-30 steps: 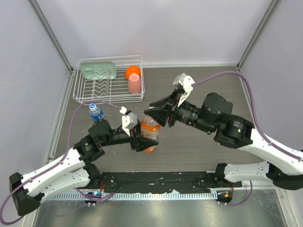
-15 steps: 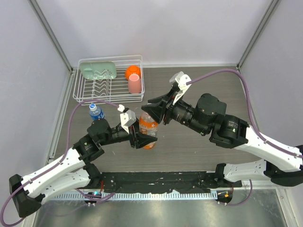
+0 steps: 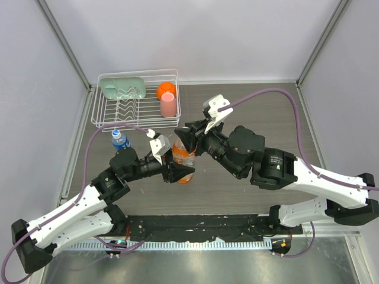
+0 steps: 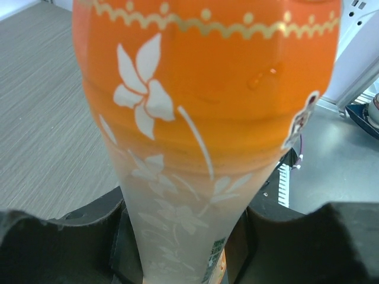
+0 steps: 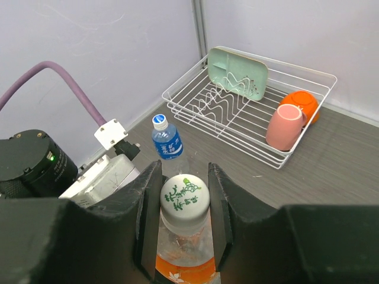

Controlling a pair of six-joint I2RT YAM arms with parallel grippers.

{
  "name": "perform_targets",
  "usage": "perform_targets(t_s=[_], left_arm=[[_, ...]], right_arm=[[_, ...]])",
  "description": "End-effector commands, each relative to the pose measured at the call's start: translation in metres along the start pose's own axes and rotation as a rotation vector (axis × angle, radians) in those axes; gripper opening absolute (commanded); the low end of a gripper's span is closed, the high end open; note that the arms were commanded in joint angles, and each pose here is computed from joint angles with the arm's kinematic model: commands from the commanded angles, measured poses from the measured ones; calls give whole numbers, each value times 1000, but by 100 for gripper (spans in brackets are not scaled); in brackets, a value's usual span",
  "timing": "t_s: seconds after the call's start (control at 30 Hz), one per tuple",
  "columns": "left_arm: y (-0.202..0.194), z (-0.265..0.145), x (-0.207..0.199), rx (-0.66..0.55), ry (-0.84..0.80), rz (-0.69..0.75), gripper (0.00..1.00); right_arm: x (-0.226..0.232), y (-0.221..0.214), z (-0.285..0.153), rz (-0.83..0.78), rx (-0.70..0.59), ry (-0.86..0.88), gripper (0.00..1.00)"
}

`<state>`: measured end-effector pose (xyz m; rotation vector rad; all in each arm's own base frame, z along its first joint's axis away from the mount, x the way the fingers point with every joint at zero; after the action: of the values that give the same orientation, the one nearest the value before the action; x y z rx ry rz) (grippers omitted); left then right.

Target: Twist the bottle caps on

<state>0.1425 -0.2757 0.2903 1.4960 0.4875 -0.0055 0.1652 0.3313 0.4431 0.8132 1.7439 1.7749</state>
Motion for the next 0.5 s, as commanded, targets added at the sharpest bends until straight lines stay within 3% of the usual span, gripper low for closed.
perform_targets(t_s=[0.0, 0.23, 0.47], left_arm=[[101, -9, -16, -320, 1, 101, 47], [106, -11, -13, -334, 14, 108, 47], [105, -12, -12, -329, 15, 106, 46]], right_arm=[[14, -58, 1, -62, 149, -3, 23], [28, -67, 10, 12, 150, 2, 26], [29, -65, 9, -28, 165, -87, 48]])
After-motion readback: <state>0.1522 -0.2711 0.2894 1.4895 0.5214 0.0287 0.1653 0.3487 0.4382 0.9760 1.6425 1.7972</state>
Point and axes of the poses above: each gripper's point midway between its finger pads, its own z axis out along the fingers, its own x axis along the line the jaws close on, y = z × x, the point moved 1 cm from there along -z, back along the fingers, and after that the axes turned 6 degrees about -z, right-handed, at the moved point
